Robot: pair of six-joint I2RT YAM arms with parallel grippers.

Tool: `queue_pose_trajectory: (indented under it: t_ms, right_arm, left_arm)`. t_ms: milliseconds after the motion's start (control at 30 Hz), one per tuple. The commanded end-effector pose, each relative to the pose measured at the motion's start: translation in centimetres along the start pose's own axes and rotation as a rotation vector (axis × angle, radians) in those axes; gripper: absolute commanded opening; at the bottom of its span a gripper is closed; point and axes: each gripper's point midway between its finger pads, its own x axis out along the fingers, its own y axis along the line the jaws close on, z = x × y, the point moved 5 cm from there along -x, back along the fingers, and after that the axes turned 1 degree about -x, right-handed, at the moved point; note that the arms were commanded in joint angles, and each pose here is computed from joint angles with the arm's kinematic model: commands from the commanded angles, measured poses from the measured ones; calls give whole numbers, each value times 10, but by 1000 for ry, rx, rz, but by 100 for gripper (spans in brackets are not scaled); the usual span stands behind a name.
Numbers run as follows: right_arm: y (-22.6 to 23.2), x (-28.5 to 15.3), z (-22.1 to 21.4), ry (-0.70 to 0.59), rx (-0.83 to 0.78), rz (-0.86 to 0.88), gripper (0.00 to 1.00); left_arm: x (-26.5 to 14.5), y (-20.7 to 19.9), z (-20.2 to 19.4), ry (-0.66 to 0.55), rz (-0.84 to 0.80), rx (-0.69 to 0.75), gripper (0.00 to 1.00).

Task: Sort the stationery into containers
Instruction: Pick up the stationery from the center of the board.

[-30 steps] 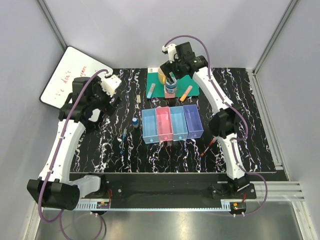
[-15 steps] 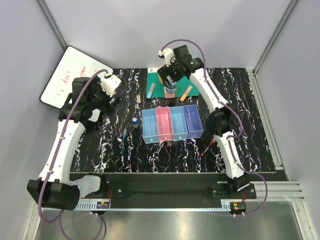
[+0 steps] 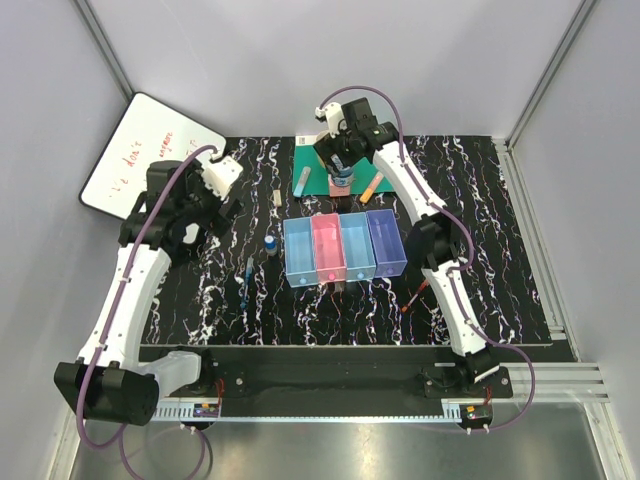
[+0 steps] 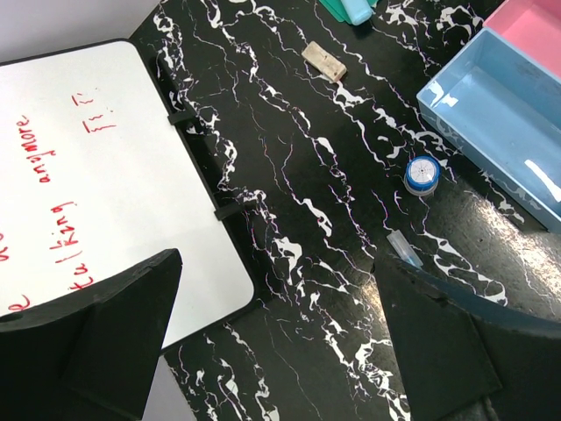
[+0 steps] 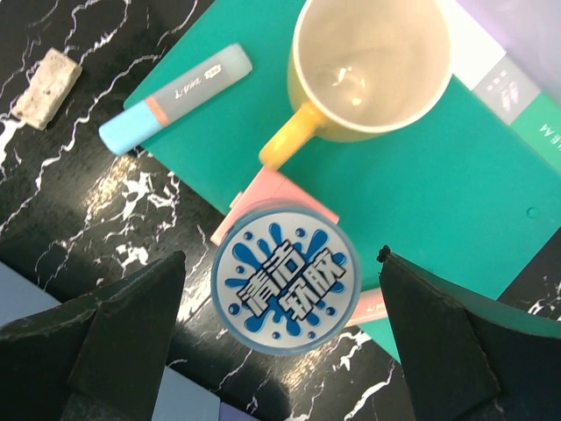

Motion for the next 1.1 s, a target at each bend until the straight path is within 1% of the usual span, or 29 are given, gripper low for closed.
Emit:
queue_pose_trajectory:
  t_ms: [0,267,600,767,900,967,1033,1067]
  right_arm:
    - [-10,-9,27,-104,-11,-61,100]
    - [-8,-1,19,-80,7,-53,100]
    - [-16,6,9,-56,35,-62,91]
    - [-18,9,3,-42,43,-66,91]
    - [-20,12,0,-33,48,-65,88]
    - [-19,13,-1,-32,48,-61,83]
    - [-19,13,-2,-30,49,-58,74]
    - [-18,12,-1,-34,48,-54,61]
  left_arm:
    - [-6,7,9,-45,59,22,99]
    - [-7,9,9,-40,69,34,99]
    - [-9,10,9,-41,79,44,99]
    - [-11,10,9,-43,85,50,99]
    - [-12,11,10,-44,89,52,99]
    - [-12,11,10,-46,86,53,99]
    - [-11,11,9,-41,85,52,99]
    - [-11,11,9,-41,85,54,99]
